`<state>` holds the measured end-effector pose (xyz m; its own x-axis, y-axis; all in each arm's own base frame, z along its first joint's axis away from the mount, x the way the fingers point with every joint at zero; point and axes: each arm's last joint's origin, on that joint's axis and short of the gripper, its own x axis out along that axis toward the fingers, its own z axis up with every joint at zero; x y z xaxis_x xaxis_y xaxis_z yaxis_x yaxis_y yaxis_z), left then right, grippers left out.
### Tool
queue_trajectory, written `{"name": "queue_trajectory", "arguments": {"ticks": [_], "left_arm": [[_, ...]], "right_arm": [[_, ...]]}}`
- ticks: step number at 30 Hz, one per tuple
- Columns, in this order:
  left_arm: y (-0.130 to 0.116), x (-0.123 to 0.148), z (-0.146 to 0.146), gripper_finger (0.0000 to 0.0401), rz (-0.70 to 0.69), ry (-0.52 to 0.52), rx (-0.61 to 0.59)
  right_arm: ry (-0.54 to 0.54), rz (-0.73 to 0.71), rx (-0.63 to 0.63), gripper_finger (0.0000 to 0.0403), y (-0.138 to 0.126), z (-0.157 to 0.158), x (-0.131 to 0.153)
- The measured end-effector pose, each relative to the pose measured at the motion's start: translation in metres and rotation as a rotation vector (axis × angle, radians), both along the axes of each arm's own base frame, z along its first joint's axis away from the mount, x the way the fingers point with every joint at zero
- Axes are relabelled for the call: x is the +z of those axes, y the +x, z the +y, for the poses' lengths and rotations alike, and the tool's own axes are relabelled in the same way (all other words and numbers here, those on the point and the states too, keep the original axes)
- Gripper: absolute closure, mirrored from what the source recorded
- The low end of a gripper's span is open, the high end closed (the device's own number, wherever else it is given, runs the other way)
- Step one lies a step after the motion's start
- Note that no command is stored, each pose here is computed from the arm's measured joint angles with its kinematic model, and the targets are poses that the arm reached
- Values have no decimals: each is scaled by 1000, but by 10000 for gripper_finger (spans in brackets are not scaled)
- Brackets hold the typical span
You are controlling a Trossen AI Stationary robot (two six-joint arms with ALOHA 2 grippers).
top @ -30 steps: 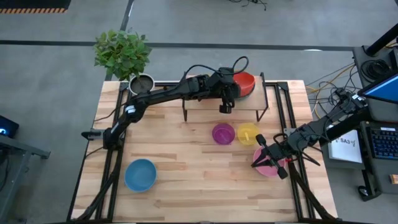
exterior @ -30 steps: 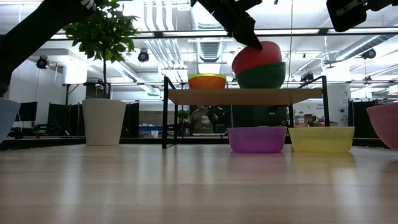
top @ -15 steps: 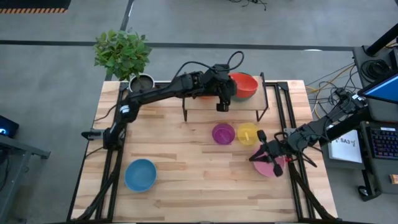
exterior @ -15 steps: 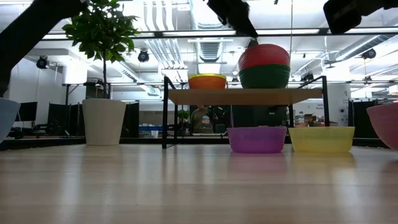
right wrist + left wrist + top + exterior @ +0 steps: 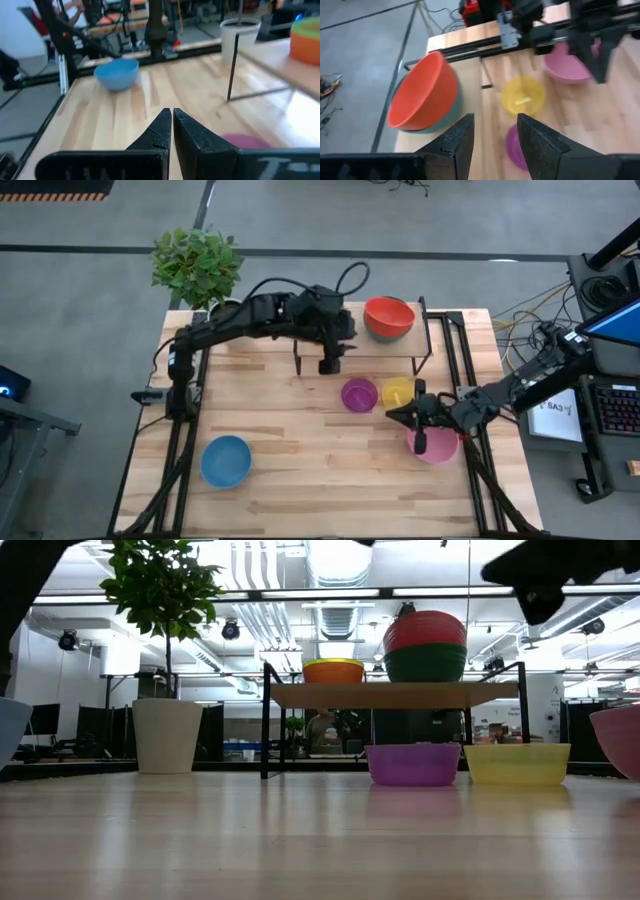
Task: Place and stack bowls onto a shelf
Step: Stack the large orange bowl on top of the large dark green bowl on the shelf
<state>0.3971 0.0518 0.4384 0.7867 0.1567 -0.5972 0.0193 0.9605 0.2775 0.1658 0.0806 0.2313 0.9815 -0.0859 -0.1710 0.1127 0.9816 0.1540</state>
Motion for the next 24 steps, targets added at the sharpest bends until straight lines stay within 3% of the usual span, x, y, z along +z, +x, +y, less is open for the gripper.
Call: {"name": "queue_trajectory", "arguments": {"ticks": [9,12,24], "left_arm": [[-8,-16,-40,269,104,-62,-52],[-18,-20,-49,269,82,-74,-43],[-112,-44,-71,269,-297,-96,-22]], "right_arm": [[-98,-112,-63,394,14,-10,37],[-141,-115,-102,394,17,-18,52],[-193,-26,-116,394,36,-71,89]]}}
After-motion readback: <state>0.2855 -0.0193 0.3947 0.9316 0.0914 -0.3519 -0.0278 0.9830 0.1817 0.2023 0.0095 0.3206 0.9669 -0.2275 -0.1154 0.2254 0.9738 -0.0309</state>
